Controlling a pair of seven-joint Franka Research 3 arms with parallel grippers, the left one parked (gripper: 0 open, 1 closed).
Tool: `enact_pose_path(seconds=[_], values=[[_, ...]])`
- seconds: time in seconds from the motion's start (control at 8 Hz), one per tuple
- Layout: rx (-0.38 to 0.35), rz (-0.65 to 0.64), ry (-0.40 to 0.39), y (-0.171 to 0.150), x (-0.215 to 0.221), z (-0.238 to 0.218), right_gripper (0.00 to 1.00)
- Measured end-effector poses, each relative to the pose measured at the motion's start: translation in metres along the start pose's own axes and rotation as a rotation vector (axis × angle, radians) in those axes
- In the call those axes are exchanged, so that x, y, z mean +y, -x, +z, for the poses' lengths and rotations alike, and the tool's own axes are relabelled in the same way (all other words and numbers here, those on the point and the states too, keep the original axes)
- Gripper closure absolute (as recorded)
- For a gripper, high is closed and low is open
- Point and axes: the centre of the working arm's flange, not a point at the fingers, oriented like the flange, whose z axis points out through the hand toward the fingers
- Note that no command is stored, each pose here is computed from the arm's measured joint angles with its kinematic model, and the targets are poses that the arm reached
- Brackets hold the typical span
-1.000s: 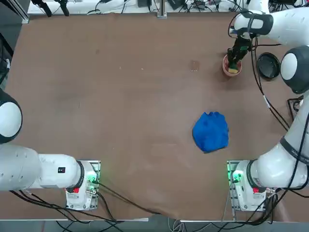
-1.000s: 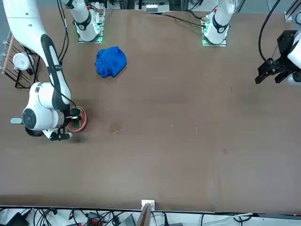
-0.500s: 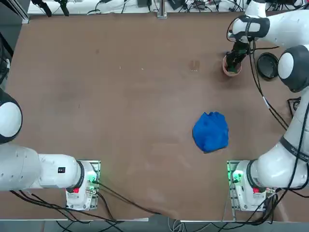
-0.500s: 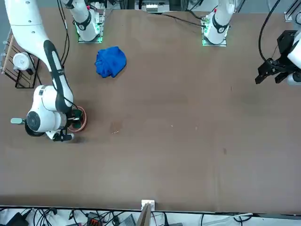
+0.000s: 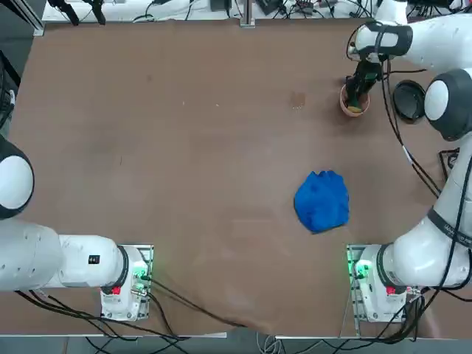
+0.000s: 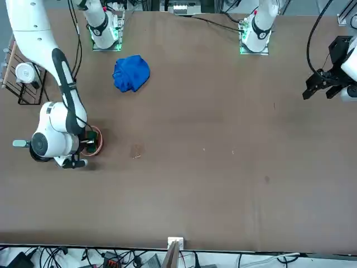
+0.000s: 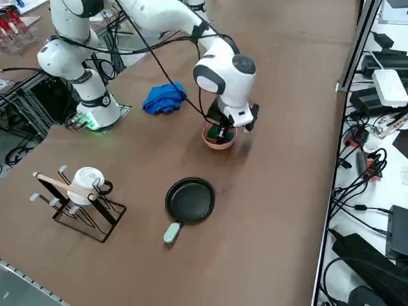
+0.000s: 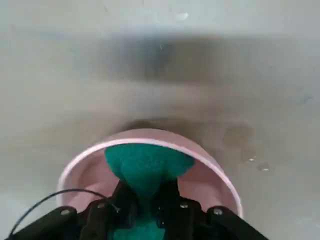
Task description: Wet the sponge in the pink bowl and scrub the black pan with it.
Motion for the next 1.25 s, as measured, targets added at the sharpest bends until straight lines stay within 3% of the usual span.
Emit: enact_pose_path(seconds=[0.38,0.62,0.88,1.25], values=[[0.002,-0.006,0.02,0.024,0.004,-0.079,0.81],[-0.004,-0.016,0.134,0.035,0.031,-0.1,0.81],[0.011,-0.007,0.177,0.041,0.09,-0.101,0.81],[0.033,0.044,0.15,0.054,0.197,-0.073,0.81]])
